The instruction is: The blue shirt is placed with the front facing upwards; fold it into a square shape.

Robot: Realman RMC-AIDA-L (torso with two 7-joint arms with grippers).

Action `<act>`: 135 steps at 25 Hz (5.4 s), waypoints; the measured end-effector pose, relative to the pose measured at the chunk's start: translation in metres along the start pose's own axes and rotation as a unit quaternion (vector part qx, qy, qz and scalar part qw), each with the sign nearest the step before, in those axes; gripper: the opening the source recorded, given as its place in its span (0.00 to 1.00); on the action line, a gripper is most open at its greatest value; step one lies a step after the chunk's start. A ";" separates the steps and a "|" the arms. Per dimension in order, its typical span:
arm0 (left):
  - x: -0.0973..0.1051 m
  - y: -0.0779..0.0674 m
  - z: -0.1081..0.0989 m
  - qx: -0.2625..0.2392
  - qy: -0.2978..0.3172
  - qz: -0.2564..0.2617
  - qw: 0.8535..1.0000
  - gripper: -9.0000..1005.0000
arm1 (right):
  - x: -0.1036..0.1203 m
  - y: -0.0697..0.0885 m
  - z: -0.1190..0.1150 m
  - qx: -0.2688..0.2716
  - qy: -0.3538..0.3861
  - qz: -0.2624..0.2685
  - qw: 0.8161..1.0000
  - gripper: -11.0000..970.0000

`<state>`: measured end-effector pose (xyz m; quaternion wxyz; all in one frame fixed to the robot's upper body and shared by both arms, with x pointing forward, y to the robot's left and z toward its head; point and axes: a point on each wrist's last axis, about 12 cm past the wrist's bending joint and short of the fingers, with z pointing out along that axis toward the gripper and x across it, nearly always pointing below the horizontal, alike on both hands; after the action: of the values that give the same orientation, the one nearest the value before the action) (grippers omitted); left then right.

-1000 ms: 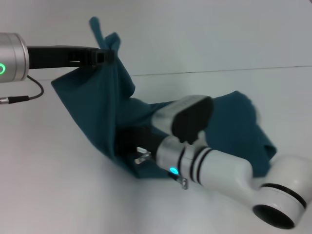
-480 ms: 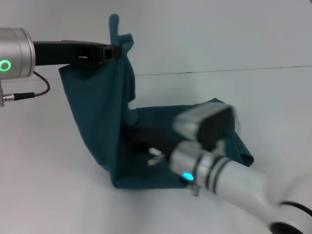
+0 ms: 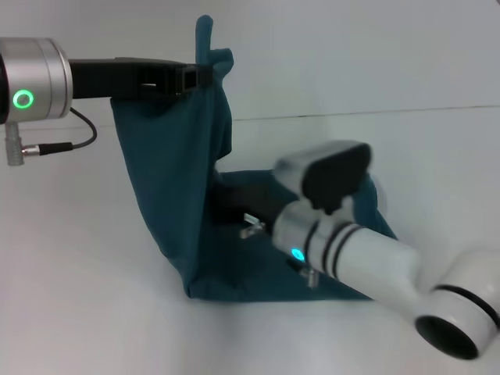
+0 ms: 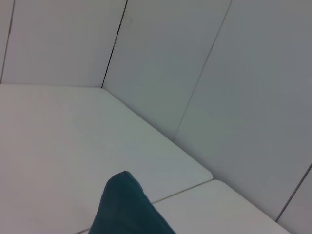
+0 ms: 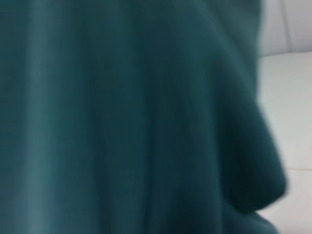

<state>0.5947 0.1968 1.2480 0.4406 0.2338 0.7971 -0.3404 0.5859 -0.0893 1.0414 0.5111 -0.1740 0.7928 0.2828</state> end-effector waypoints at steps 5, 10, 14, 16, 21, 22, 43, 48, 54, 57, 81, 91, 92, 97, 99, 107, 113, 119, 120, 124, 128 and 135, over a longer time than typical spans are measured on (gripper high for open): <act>-0.001 -0.002 0.001 0.006 -0.007 -0.002 1.000 0.03 | -0.012 0.021 0.014 -0.032 0.016 -0.032 0.999 0.05; -0.001 -0.002 0.003 0.009 -0.007 -0.004 1.000 0.03 | -0.014 0.035 0.020 -0.050 0.031 -0.044 0.997 0.05; 0.003 0.003 0.006 0.004 -0.008 -0.012 1.000 0.03 | -0.008 0.020 0.009 -0.033 0.009 -0.014 0.999 0.05; 0.005 0.006 0.008 0.002 -0.007 -0.018 1.000 0.03 | -0.002 0.004 -0.004 -0.015 -0.021 0.013 1.000 0.05; 0.010 0.005 0.016 0.005 -0.002 -0.019 1.000 0.03 | 0.007 -0.045 -0.042 0.039 -0.095 0.067 0.992 0.06; 0.010 0.004 0.019 0.005 -0.001 -0.017 1.000 0.03 | 0.008 -0.057 -0.051 0.050 -0.114 0.080 0.989 0.06; 0.046 -0.041 0.107 0.017 -0.018 -0.014 1.000 0.03 | 0.010 -0.171 -0.173 0.155 -0.211 0.129 0.956 0.06; 0.062 -0.057 0.128 0.025 -0.009 -0.015 1.000 0.03 | 0.011 -0.170 -0.171 0.148 -0.196 0.122 0.962 0.07; 0.094 -0.079 0.160 0.017 0.008 -0.004 1.000 0.03 | 0.012 -0.171 -0.168 0.150 -0.182 0.119 0.964 0.07; 0.105 -0.088 0.166 0.016 0.011 0.003 1.000 0.03 | 0.013 -0.172 -0.167 0.153 -0.175 0.119 0.965 0.07; 0.086 -0.079 0.113 -0.055 -0.127 0.129 0.982 0.68 | -0.004 -0.164 -0.167 0.036 -0.064 -0.002 0.997 0.08; 0.091 -0.060 0.092 -0.013 -0.093 0.121 0.988 0.93 | -0.104 -0.172 -0.184 0.010 0.097 -0.008 0.995 0.08; 0.091 -0.059 0.089 0.003 -0.091 0.127 0.988 0.93 | -0.117 -0.169 -0.183 0.013 0.118 -0.017 0.993 0.08; 0.100 -0.043 0.057 0.119 -0.152 0.177 0.965 0.93 | -0.162 -0.154 -0.173 -0.003 0.189 -0.058 0.980 0.40; 0.107 -0.036 0.048 0.147 -0.174 0.200 0.953 0.93 | -0.173 -0.150 -0.167 -0.004 0.211 -0.073 0.975 0.48; 0.163 0.007 0.021 0.162 -0.211 0.143 0.953 0.93 | -0.189 -0.124 -0.114 0.039 0.343 -0.169 0.923 0.61; 0.178 0.013 0.014 0.149 -0.218 0.118 0.957 0.93 | -0.174 -0.109 -0.075 0.046 0.376 -0.227 0.897 0.66; 0.187 0.014 0.015 0.144 -0.212 0.110 0.960 0.93 | -0.154 -0.106 -0.053 0.040 0.381 -0.217 0.898 0.66; 0.187 0.014 0.015 0.144 -0.212 0.110 0.960 0.93 | -0.150 -0.107 -0.050 0.042 0.380 -0.217 0.898 0.66; 0.189 0.013 0.016 0.144 -0.211 0.107 0.961 0.93 | -0.141 -0.110 -0.043 0.049 0.378 -0.211 0.900 0.65; 0.190 0.014 0.016 0.142 -0.209 0.106 0.962 0.93 | -0.136 -0.114 -0.041 0.063 0.369 -0.199 0.906 0.65; 0.192 0.014 0.016 0.139 -0.208 0.104 0.963 0.93 | -0.119 -0.121 -0.039 0.077 0.363 -0.174 0.912 0.61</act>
<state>0.5165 0.2081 1.0722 0.5923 0.2983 0.6044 -0.4415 0.6761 -0.2093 1.1291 0.2406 -0.3600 0.9003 0.0449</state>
